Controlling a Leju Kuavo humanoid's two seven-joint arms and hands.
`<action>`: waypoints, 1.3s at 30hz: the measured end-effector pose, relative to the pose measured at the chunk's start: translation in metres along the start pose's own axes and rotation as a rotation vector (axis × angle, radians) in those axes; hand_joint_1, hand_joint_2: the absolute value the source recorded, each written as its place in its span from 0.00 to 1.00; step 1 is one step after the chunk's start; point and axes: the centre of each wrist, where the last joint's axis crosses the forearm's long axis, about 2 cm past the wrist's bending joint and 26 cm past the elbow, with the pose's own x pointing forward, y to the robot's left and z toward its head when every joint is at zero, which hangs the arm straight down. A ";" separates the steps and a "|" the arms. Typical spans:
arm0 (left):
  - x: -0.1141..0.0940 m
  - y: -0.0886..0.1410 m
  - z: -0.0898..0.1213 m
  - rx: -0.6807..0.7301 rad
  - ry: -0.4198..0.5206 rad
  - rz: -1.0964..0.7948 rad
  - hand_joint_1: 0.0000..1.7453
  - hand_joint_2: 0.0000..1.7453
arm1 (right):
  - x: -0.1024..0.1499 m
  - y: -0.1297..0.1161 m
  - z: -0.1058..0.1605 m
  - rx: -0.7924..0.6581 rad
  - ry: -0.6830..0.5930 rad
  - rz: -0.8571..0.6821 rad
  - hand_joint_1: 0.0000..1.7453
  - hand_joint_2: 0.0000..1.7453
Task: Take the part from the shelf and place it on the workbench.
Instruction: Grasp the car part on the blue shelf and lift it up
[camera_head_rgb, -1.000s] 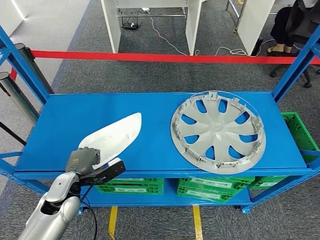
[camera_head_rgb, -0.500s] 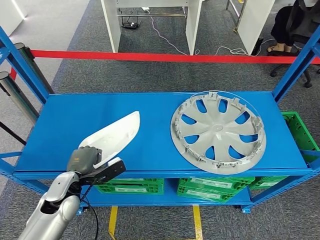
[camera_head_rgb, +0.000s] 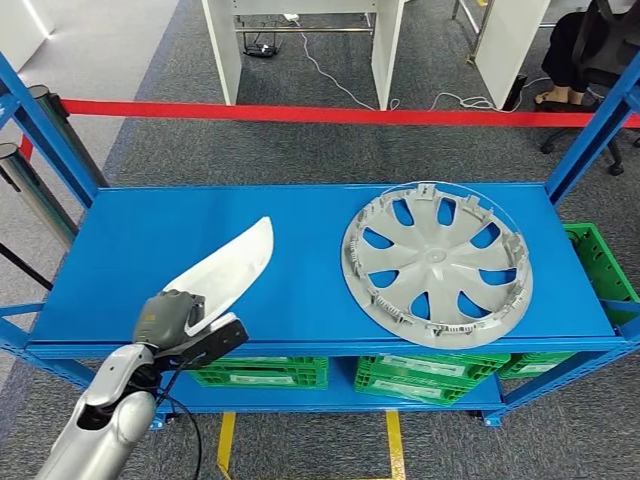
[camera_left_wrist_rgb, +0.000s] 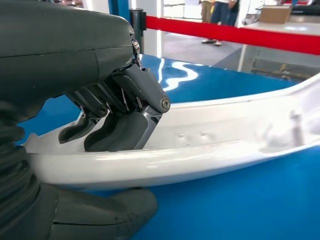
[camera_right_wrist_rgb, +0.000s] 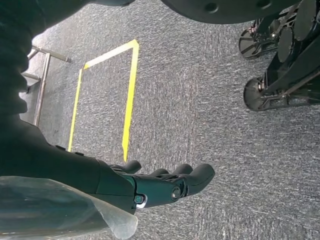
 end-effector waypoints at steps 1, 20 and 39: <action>0.000 0.001 0.001 0.005 -0.009 0.018 1.00 1.00 | -0.001 0.000 0.000 -0.001 0.000 0.000 0.00 1.00; 0.014 0.028 0.042 0.234 -0.165 0.279 1.00 1.00 | -0.010 0.006 0.005 -0.041 -0.017 0.007 0.00 1.00; 0.002 0.038 0.088 0.334 -0.161 0.439 1.00 1.00 | -0.008 0.016 0.006 -0.030 -0.054 -0.070 0.00 1.00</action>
